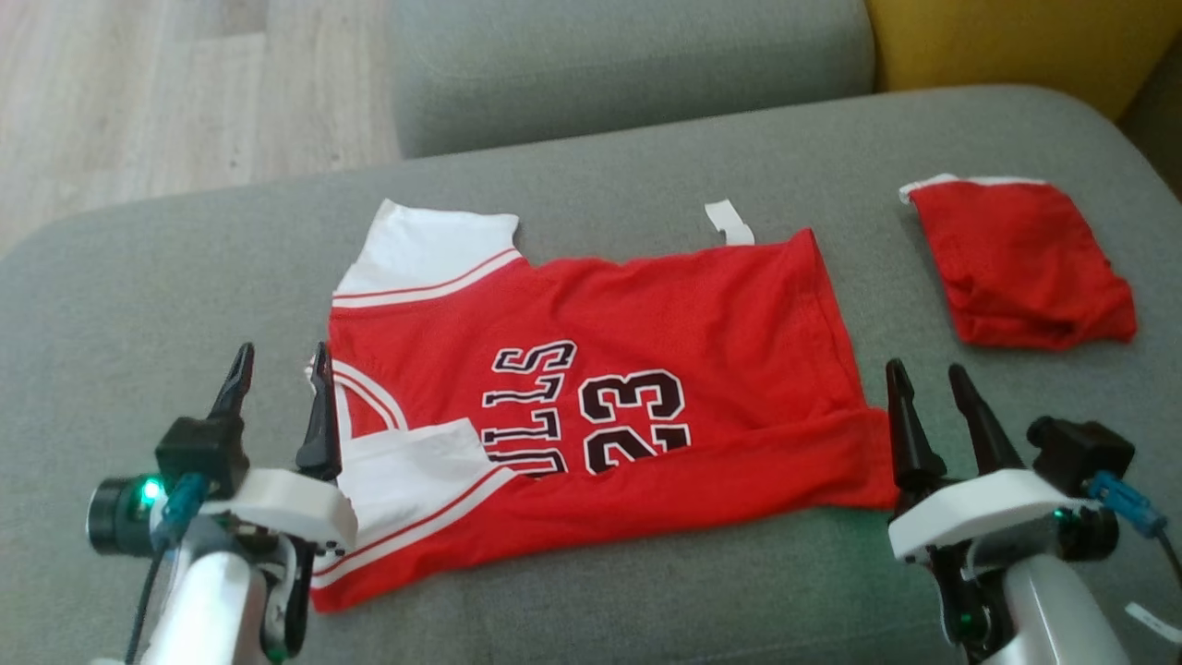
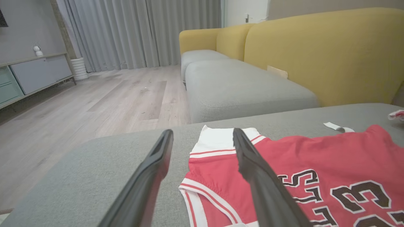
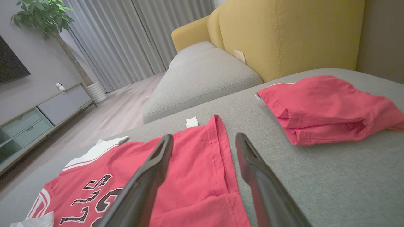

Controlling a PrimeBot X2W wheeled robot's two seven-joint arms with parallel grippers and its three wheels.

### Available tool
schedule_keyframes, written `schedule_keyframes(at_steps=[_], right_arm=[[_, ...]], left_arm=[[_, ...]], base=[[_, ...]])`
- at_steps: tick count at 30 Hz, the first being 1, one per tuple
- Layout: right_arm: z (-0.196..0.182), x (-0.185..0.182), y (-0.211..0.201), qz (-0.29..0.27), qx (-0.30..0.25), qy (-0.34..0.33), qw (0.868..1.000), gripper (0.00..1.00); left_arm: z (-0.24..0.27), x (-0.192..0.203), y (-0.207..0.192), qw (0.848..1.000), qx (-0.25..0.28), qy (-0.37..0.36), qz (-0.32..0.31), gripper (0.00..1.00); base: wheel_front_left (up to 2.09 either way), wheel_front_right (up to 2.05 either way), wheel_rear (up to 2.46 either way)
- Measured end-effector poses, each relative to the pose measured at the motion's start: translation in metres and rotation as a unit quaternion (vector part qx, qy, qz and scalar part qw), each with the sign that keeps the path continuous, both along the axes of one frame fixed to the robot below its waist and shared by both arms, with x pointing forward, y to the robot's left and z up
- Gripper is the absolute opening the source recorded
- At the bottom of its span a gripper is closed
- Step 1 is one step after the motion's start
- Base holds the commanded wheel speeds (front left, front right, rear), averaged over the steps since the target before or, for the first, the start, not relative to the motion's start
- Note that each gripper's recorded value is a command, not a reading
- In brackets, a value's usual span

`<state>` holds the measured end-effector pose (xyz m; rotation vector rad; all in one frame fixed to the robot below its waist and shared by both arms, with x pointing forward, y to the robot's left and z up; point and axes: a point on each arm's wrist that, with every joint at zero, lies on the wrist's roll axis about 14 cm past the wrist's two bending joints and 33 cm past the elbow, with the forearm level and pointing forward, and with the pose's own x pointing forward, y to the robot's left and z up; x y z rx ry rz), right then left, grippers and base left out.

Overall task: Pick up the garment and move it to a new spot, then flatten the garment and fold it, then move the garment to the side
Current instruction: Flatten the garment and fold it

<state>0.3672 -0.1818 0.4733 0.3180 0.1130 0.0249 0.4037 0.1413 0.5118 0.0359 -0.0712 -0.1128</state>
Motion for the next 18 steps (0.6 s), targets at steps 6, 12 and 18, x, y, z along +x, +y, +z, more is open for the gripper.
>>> schedule_keyframes(at_steps=[6,12,18], right_arm=[[0.01,0.018,-0.003,0.002,-0.021,-0.01,1.0,1.0],[0.039,0.071,-0.005,0.01,-0.054,-0.047,0.997,1.0],[0.027,0.092,-0.013,0.004,-0.053,-0.038,0.998,1.0]], left_arm=[[-0.007,0.034,-0.027,0.994,0.035,0.04,-0.098,1.0],[0.008,0.129,-0.039,0.982,0.084,0.096,-0.142,1.0],[-0.046,0.166,-0.045,0.957,0.103,0.212,-0.171,1.0]], base=[[0.0,0.0,0.0],[0.0,0.0,0.0],[0.0,0.0,0.0]])
